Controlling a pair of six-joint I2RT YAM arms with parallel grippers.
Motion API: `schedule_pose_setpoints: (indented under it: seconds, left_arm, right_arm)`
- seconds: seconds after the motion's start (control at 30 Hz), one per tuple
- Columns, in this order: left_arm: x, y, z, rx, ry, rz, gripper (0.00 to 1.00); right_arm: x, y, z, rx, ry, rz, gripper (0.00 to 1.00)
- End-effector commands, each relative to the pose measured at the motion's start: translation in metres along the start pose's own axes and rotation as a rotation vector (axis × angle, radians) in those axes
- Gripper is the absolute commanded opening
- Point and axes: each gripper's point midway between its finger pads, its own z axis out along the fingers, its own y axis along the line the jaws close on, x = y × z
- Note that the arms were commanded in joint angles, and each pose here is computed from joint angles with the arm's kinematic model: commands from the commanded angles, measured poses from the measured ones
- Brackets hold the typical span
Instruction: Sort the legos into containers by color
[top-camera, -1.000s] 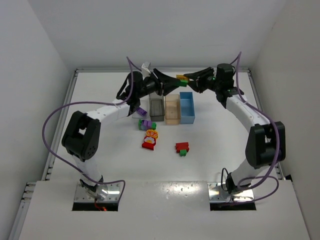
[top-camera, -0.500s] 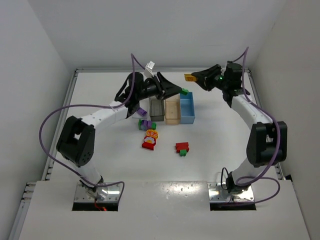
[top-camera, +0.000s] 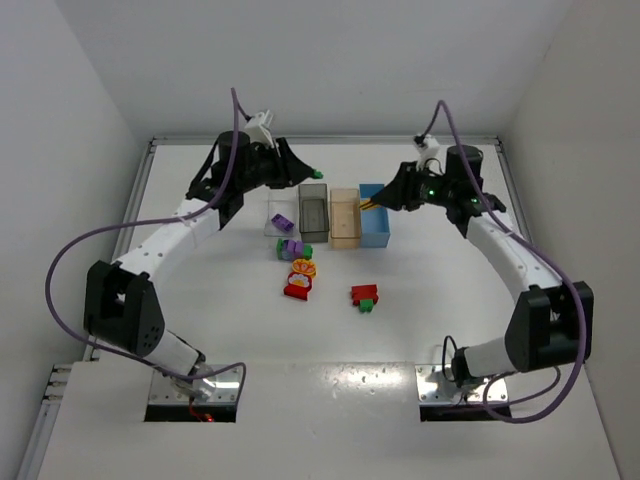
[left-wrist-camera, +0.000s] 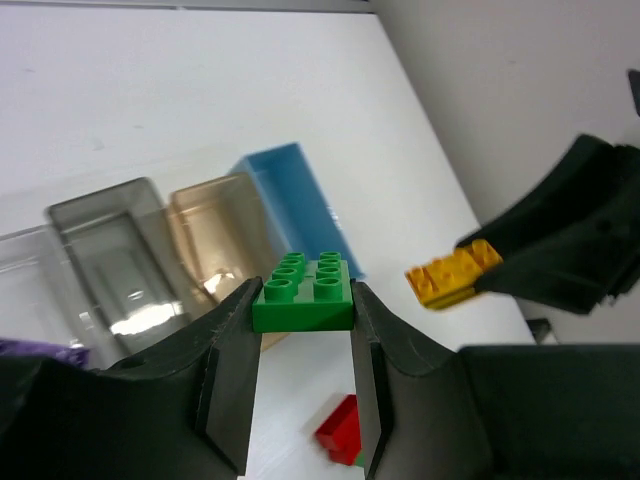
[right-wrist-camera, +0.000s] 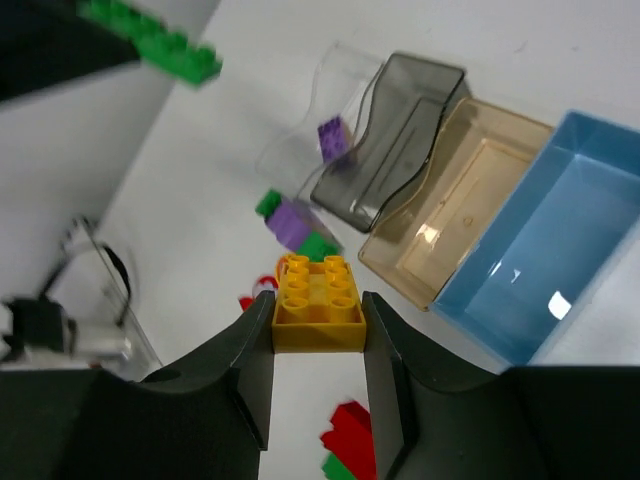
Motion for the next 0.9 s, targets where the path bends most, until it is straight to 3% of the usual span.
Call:
schedule_pose_setpoints:
  seconds: [0.0, 0.27, 0.5, 0.67, 0.7, 0.73, 0.77, 0.83, 0.87]
  left_arm:
    - [-0.009, 0.029, -0.025, -0.114, -0.031, 0.059, 0.0]
    - [-0.026, 0.079, -0.063, -0.233, -0.087, 0.012, 0.0]
    - [-0.037, 0.094, -0.077, -0.258, -0.111, -0.005, 0.0]
    - [-0.026, 0.101, -0.072, -0.239, -0.062, -0.029, 0.0]
    - [-0.025, 0.099, -0.071, -0.23, -0.058, -0.03, 0.0]
    - [-0.023, 0.102, -0.069, -0.233, -0.052, -0.045, 0.0]
    - [-0.024, 0.099, -0.069, -0.22, -0.054, -0.041, 0.0]
    - [-0.022, 0.1, -0.066, -0.213, -0.049, -0.042, 0.0]
    - [-0.024, 0.099, -0.066, -0.209, -0.057, -0.046, 0.0]
  right_arm:
    - [0.008, 0.02, 0.017, -0.111, 0.077, -0.297, 0.0]
    - [0.028, 0.022, 0.112, -0.175, 0.191, -0.326, 0.0]
    - [0.042, 0.017, 0.161, -0.18, 0.243, -0.329, 0.0]
    - [0.057, 0.017, 0.179, -0.172, 0.274, -0.333, 0.0]
    - [0.065, 0.015, 0.183, -0.166, 0.289, -0.33, 0.06]
    - [0.068, 0.014, 0.188, -0.156, 0.294, -0.333, 0.18]
    - [0.062, 0.011, 0.19, -0.131, 0.28, -0.343, 0.4]
    - [0.065, 0.009, 0.193, -0.109, 0.289, -0.345, 0.57]
    - [0.065, 0.009, 0.193, -0.109, 0.288, -0.346, 0.72]
